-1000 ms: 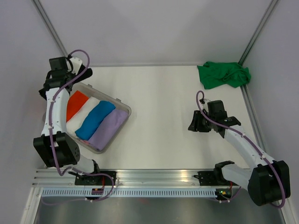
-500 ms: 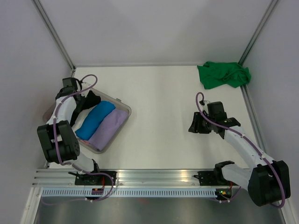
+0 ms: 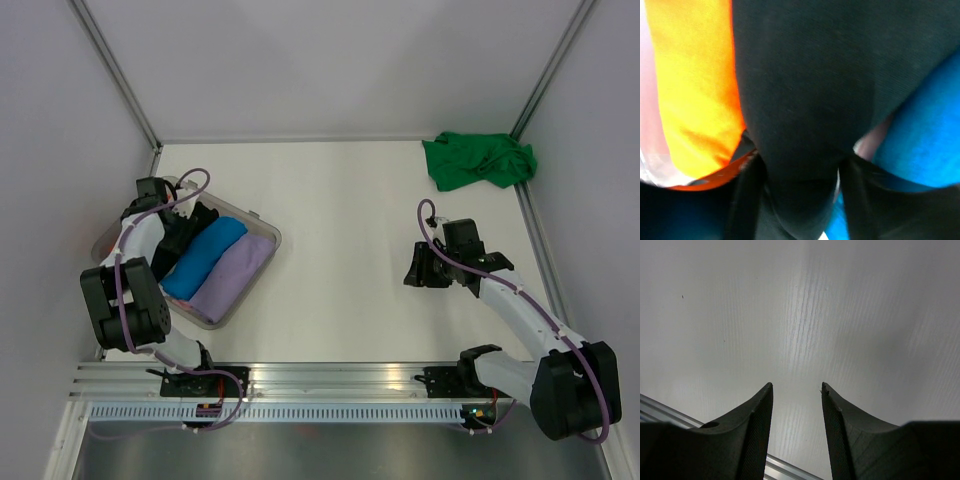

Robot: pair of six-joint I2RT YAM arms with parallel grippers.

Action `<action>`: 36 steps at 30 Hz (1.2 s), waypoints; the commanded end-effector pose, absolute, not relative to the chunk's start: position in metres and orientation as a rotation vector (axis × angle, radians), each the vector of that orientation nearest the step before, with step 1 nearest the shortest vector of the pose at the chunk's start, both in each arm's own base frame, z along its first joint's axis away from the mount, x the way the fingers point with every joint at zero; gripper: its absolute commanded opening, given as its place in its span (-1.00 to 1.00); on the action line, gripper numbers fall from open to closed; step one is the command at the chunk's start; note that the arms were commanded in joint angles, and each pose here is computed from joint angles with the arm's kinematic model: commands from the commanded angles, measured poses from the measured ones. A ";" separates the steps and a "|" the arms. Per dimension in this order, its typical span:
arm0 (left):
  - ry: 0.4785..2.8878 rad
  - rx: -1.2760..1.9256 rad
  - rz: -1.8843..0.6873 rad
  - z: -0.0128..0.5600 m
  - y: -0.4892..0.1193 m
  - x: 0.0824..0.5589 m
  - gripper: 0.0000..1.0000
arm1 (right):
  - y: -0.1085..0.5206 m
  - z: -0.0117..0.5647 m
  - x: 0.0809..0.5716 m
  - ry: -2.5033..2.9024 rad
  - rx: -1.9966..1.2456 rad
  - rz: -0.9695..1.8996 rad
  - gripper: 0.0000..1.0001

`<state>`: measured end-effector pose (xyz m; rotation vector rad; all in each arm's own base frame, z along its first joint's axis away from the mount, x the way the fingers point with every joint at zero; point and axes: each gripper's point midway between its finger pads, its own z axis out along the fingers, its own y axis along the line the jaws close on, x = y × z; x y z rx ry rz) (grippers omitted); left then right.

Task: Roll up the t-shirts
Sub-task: Place the rolled tshirt into the container

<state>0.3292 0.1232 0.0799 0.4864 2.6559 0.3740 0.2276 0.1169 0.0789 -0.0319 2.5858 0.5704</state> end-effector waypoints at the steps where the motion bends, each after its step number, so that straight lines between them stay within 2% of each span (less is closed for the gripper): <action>1: 2.644 0.388 0.276 0.100 0.114 0.329 0.32 | 0.115 0.086 0.235 2.551 -0.050 0.554 0.00; 3: 2.647 0.380 0.217 0.105 0.106 0.325 0.61 | 0.116 0.086 0.237 2.545 -0.051 0.555 0.00; 8: 2.619 0.345 0.208 0.130 0.102 0.317 0.71 | 0.121 0.094 0.246 2.527 -0.084 0.578 0.00; 16: 2.427 0.225 0.303 0.218 0.113 0.312 0.83 | 0.127 0.121 0.277 2.497 -0.180 0.570 0.01; 19: 2.406 0.113 0.339 0.231 0.131 0.313 0.71 | 0.131 0.133 0.288 2.480 -0.188 0.581 0.00; 23: 2.454 -0.074 0.348 0.208 0.170 0.309 0.24 | 0.134 0.144 0.297 2.487 -0.190 0.584 0.00; 24: 2.446 -0.109 0.361 0.204 0.180 0.312 0.07 | 0.134 0.150 0.299 2.483 -0.190 0.580 -0.01; 27: 2.469 -0.204 0.400 0.179 0.208 0.315 -0.21 | 0.134 0.156 0.302 2.480 -0.184 0.576 -0.03; 31: 2.517 -0.225 0.444 0.141 0.222 0.320 -0.23 | 0.134 0.162 0.307 2.473 -0.163 0.567 -0.05; 36: 2.562 -0.211 0.380 0.105 0.220 0.327 -0.22 | 0.135 0.157 0.301 2.481 -0.106 0.586 -0.08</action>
